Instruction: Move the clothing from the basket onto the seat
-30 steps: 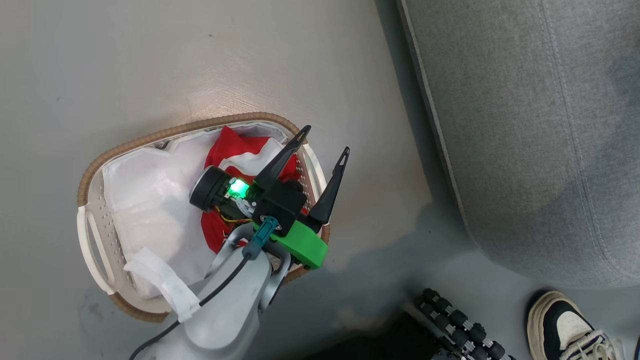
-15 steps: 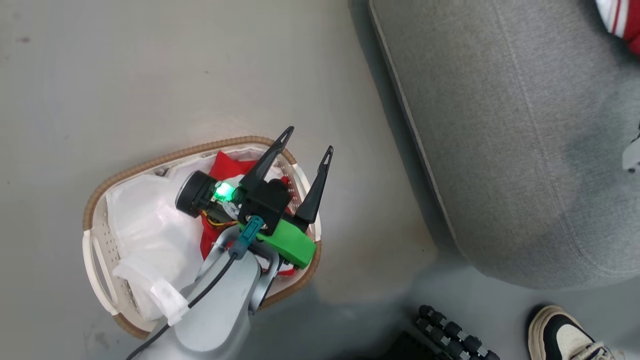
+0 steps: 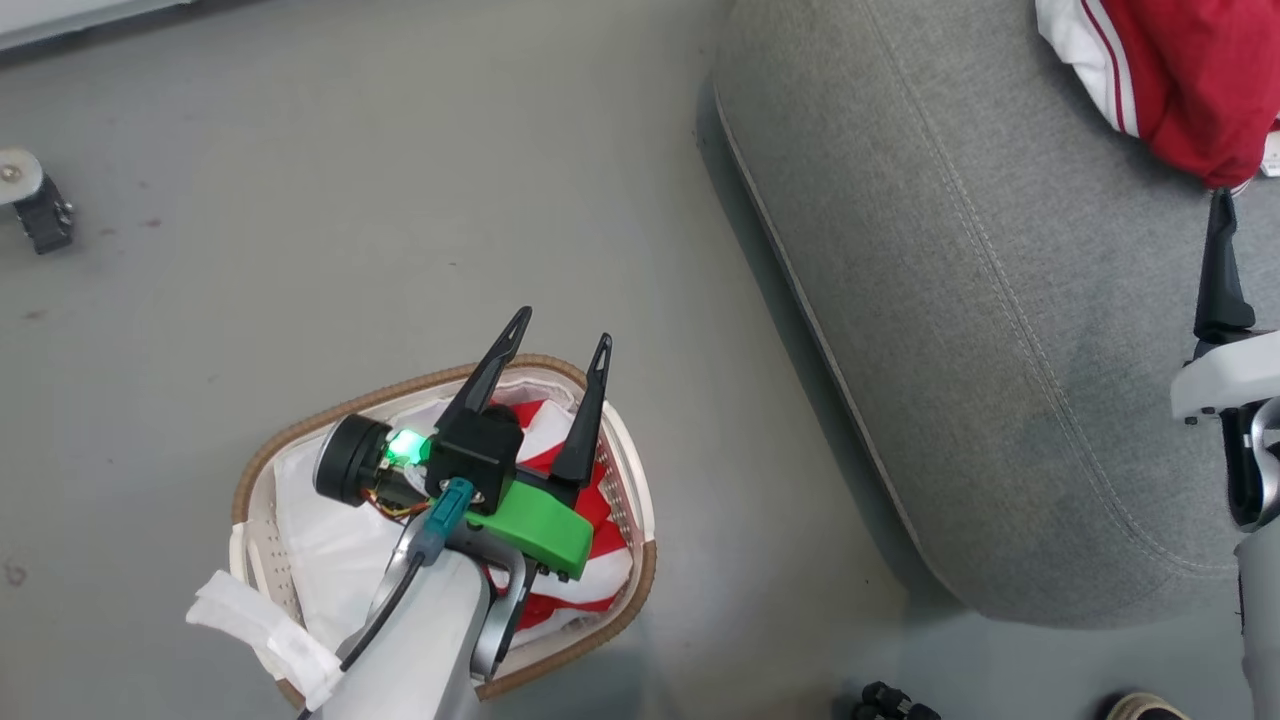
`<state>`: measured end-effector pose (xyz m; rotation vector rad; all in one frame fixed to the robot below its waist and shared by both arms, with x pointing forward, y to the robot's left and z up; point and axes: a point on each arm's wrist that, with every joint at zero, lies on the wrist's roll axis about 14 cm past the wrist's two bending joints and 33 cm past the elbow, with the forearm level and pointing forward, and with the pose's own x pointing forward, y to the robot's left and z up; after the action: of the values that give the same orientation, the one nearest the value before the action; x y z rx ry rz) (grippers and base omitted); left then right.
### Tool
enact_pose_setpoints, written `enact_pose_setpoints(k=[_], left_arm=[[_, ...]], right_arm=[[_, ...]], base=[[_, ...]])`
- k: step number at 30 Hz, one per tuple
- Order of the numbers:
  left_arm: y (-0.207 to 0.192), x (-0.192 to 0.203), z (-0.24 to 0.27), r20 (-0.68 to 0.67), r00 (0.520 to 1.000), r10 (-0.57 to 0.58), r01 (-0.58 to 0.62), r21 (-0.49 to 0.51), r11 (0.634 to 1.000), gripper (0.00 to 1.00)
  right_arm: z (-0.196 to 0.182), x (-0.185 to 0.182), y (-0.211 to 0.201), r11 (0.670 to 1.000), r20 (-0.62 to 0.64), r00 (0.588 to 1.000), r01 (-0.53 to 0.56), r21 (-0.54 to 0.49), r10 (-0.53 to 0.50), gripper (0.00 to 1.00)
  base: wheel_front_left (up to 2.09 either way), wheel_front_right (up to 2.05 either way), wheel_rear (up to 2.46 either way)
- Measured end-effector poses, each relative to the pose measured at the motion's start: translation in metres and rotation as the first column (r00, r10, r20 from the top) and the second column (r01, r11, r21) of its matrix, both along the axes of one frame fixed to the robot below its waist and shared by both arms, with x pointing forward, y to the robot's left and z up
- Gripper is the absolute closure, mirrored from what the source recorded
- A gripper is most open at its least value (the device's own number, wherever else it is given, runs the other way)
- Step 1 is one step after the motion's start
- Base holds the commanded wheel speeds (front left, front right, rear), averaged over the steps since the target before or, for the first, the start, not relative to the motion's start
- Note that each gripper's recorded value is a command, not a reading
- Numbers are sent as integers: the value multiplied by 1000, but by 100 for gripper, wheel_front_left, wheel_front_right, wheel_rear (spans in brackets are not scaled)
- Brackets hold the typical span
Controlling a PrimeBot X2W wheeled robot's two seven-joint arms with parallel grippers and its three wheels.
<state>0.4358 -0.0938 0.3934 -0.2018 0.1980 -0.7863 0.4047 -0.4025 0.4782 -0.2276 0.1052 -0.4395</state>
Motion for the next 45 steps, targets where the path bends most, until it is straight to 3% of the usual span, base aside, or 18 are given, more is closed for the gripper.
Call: enact_pose_setpoints(k=[10, 16, 24, 34, 45], left_arm=[[62, 7, 31, 55, 975, 214, -216, 29, 976, 0], [115, 8, 44, 83, 925, 371, -375, 50, 926, 0], [185, -12, 57, 107, 832, 544, -552, 66, 831, 0], [226, -49, 65, 142, 776, 615, -628, 86, 773, 0], [240, -76, 69, 145, 754, 641, -654, 79, 752, 0]], right_arm=[[35, 17, 60, 984, 145, 976, -171, 46, 163, 0], [42, 22, 98, 958, 190, 947, -278, 75, 260, 0], [40, 9, 131, 928, 216, 923, -350, 126, 319, 0], [35, -16, 155, 901, 232, 907, -395, 179, 351, 0], [23, -47, 166, 893, 230, 913, -387, 230, 337, 0]], base=[[0, 0, 0], [0, 0, 0], [0, 0, 0], [0, 0, 0], [0, 0, 0]])
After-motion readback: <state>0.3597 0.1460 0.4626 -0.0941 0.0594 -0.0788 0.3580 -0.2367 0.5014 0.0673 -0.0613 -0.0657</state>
